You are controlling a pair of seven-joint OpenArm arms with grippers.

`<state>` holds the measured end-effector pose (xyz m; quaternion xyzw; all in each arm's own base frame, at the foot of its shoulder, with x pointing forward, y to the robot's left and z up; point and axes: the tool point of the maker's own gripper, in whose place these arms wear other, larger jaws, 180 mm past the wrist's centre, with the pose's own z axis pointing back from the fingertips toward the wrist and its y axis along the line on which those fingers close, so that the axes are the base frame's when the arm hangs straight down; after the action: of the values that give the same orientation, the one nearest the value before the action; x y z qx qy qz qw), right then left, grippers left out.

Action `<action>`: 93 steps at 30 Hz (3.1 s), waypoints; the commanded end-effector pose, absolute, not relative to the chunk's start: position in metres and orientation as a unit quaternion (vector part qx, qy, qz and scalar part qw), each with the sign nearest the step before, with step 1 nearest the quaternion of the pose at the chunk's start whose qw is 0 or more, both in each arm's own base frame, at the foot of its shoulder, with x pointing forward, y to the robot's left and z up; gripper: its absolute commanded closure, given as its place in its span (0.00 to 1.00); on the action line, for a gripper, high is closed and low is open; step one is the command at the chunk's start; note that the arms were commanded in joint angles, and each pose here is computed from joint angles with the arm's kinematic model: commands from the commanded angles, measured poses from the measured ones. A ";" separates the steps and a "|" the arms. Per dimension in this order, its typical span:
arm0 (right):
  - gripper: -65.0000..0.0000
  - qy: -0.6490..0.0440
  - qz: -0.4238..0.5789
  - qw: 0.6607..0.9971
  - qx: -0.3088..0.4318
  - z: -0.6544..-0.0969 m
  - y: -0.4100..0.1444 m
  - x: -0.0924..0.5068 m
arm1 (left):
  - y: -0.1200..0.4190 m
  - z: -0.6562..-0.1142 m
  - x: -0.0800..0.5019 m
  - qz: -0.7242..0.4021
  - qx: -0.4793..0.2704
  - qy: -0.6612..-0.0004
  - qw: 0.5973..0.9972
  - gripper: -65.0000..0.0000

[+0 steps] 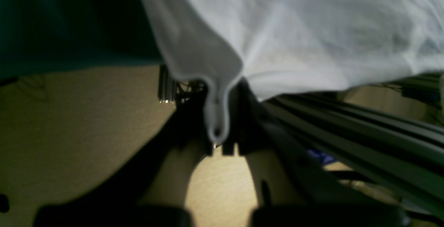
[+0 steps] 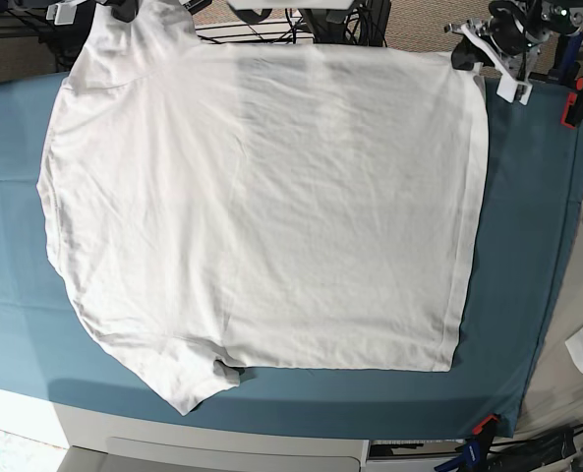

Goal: Fold the T-shirt properly
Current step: 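Lift both shoulder edges and pull the shirt toward the robot, then lower the shoulder edges and fold the collar edge under along the table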

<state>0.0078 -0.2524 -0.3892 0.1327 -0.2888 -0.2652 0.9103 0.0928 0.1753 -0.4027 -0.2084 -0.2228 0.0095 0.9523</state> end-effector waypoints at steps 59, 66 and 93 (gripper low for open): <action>1.00 -0.481 -0.086 0.869 0.083 -0.342 -0.232 0.190 | 0.169 -0.357 0.171 -0.073 -0.191 -0.341 0.917 1.00; 1.00 -0.492 -0.097 0.861 0.089 -0.349 -0.238 0.211 | 0.185 -0.356 0.183 -0.076 -0.149 -0.355 0.920 1.00; 1.00 -0.544 -0.067 0.834 0.057 -0.320 -0.249 0.253 | 0.186 -0.350 0.195 -0.072 -0.144 -0.370 0.915 1.00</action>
<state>0.2454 -0.2457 -0.3360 0.0602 -0.5162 -0.0728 0.8513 0.1898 0.1831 -0.3575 -0.1507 -0.3557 -0.0673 0.9199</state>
